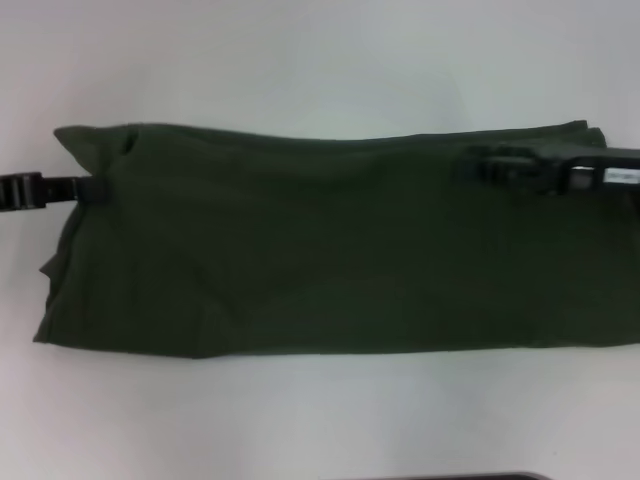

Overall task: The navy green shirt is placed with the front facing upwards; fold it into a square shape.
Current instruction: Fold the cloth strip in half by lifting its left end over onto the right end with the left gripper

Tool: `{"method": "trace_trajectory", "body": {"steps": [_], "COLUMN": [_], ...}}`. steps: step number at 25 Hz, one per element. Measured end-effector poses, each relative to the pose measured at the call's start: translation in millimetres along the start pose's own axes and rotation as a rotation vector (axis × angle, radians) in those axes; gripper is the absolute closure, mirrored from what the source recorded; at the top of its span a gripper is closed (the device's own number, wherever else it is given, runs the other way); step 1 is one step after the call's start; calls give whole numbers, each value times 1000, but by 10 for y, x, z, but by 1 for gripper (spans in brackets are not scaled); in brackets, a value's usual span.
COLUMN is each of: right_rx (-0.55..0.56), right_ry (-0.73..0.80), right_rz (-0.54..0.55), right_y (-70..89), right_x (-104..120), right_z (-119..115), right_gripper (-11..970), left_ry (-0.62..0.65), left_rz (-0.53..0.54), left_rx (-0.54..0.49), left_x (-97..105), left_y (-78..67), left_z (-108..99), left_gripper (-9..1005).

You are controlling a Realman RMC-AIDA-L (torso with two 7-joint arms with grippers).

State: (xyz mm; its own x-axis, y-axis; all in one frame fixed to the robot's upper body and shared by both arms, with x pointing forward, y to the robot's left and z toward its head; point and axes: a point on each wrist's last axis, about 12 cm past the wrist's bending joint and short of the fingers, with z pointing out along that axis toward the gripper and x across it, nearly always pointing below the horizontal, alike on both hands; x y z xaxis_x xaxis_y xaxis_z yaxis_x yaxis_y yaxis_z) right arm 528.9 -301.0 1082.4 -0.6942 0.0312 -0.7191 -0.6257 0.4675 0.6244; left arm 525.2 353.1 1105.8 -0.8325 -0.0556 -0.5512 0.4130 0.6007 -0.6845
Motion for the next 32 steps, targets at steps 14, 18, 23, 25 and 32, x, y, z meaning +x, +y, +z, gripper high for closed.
{"method": "trace_trajectory", "body": {"steps": [14,18,23,25,32], "right_rx": [-37,-15,3,16,66], "right_ry": [109,135,168,185,219], "right_rz": [-33,-44,-74,-86,-137], "right_y": [73,74,106,116,142], "right_x": [-93,-154,-254,-280,-396], "right_z": [804,1005,1242,1329,1562], "right_gripper": [755,883,913,911,913], "left_ry": [-32,-39,-44,-47,-84], "left_rz": [16,19,23,25,35], "left_rx": [31,37,61,78,160], "left_x": [-152,-164,-193,-207,-273], "left_y": [-101,-111,-142,-165,-266], "left_z": [-138,-164,-178,-177,-153], "left_gripper": [971,971,972,972,971]}}
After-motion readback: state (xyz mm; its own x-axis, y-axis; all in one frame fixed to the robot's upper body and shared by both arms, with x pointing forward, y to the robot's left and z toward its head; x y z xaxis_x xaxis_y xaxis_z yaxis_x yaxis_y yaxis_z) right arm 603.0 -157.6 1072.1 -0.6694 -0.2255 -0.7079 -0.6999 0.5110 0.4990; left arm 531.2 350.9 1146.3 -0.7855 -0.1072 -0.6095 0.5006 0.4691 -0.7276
